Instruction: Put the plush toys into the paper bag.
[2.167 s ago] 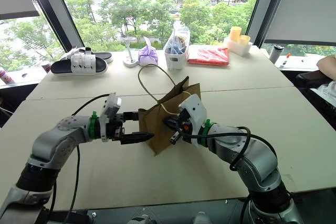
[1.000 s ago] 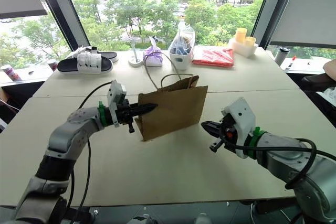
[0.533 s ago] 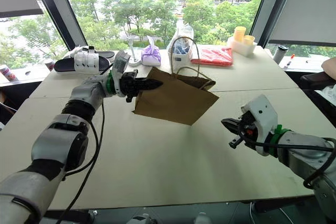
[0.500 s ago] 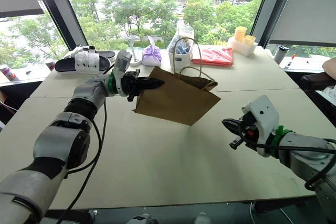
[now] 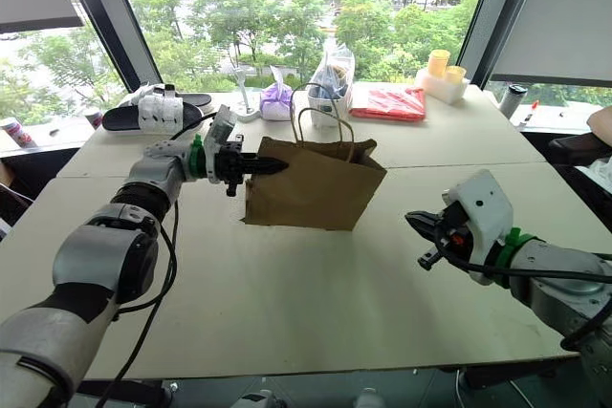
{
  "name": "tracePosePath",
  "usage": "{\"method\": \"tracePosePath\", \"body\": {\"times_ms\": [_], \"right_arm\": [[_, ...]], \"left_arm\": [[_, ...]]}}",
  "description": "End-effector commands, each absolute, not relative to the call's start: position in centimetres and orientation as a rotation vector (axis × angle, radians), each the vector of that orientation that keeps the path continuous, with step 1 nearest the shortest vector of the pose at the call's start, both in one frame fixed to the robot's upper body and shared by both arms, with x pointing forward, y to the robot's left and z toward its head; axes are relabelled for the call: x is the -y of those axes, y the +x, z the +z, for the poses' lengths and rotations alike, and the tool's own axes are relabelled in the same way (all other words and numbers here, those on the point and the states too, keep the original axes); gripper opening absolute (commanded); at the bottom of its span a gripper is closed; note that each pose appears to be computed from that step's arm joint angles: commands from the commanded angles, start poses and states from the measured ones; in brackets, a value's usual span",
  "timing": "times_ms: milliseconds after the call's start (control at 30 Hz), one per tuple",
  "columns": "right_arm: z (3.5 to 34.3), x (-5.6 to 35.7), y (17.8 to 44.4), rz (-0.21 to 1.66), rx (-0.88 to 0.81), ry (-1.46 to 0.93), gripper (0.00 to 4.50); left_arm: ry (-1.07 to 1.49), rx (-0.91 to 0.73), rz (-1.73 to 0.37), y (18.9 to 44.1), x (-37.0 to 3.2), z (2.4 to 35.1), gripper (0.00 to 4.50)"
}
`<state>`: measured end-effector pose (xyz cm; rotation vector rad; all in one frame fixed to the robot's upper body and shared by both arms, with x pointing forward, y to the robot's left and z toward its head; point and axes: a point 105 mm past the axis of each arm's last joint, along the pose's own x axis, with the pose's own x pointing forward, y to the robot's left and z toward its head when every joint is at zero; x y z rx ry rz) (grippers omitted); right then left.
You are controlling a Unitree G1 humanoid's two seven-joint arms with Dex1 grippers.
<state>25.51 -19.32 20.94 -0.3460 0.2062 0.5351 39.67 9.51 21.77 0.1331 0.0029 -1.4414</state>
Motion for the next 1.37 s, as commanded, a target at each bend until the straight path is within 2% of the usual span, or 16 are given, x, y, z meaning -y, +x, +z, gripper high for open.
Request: {"method": "tracePosePath", "body": {"times_ms": [33,200,367,467,667,700,900,1000,1367], "right_arm": [[21.7,18.8,25.8,0.559,-0.171,-0.372,0.00],[21.5,18.3,26.4,0.589,-0.176,-0.375,0.00],[21.3,17.9,26.8,0.607,-0.179,-0.382,0.00],[21.2,17.8,26.9,0.614,-0.177,-0.383,0.00],[21.1,17.6,27.1,0.624,-0.174,-0.384,0.00],[21.1,17.5,27.1,0.627,-0.173,-0.384,0.00],[21.0,17.2,27.2,0.637,-0.166,-0.383,0.00],[20.8,16.8,27.5,0.659,-0.166,-0.376,0.00],[21.5,16.2,29.3,0.765,-0.144,-0.409,0.00]], "left_arm": [[0.243,0.006,-1.383,40.1,-10.4,21.2,0.25],[0.418,-0.038,-1.326,40.2,-12.1,19.3,0.25],[0.463,-0.119,-1.284,40.5,-13.0,18.3,0.25],[0.469,-0.141,-1.260,40.6,-13.6,18.1,1.07],[0.442,-0.140,-1.201,40.8,-15.4,18.5,4.11],[0.437,-0.137,-1.190,40.7,-16.0,18.7,4.41],[0.414,-0.051,-1.168,39.9,-18.1,19.8,4.41],[0.357,-0.016,-1.176,38.7,-19.0,20.1,4.41],[0.146,0.014,-1.116,30.2,-17.7,20.5,4.41]]}}
